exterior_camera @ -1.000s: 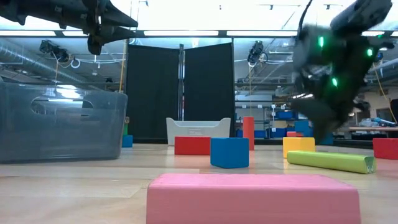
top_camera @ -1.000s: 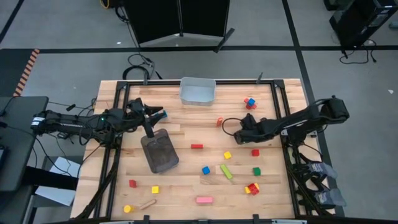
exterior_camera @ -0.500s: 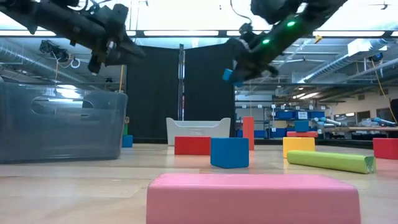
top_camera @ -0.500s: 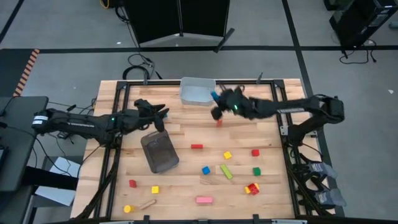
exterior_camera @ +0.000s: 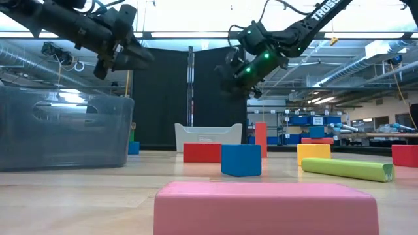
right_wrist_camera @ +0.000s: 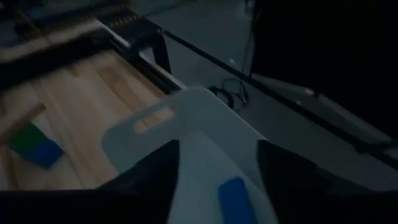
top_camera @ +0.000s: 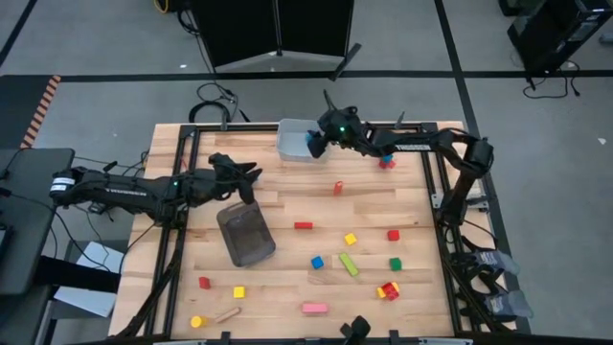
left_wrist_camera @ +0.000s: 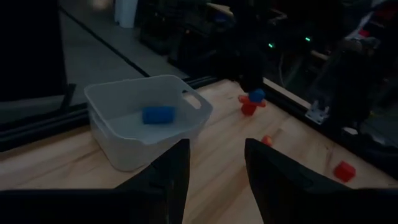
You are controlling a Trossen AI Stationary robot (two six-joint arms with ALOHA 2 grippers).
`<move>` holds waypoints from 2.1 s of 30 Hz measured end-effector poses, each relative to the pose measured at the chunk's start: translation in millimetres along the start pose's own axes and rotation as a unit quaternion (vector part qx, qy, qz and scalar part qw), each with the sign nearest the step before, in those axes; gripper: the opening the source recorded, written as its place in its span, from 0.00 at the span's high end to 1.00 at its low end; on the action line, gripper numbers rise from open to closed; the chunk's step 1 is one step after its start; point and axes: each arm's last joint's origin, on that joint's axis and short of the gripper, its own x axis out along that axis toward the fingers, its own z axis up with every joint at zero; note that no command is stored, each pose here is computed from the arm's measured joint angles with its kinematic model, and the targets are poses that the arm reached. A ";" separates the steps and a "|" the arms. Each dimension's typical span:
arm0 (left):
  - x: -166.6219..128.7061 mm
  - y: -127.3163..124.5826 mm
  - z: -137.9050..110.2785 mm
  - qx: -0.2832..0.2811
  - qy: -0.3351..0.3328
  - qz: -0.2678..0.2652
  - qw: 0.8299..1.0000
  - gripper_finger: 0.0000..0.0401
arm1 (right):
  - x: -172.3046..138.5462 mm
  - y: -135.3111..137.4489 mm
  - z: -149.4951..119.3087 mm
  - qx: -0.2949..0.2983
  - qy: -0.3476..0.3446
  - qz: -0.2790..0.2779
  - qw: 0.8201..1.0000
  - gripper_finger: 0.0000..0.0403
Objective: Sort blocks by size
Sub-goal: Put the yellow square block into the black bin
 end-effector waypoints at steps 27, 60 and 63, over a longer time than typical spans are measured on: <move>-50.0 -103.9 58.2 0.221 0.154 -0.129 0.955 0.80 | -186.5 63.4 -91.8 -0.049 -0.123 0.214 0.968 0.28; -111.9 -200.3 -116.9 0.238 0.549 -0.097 0.795 0.44 | -189.5 74.2 -78.8 -0.074 -0.154 0.224 0.960 0.30; -112.0 -200.9 -131.7 0.251 0.555 -0.085 0.789 0.42 | -189.4 74.1 -79.3 -0.076 -0.152 0.224 0.960 0.30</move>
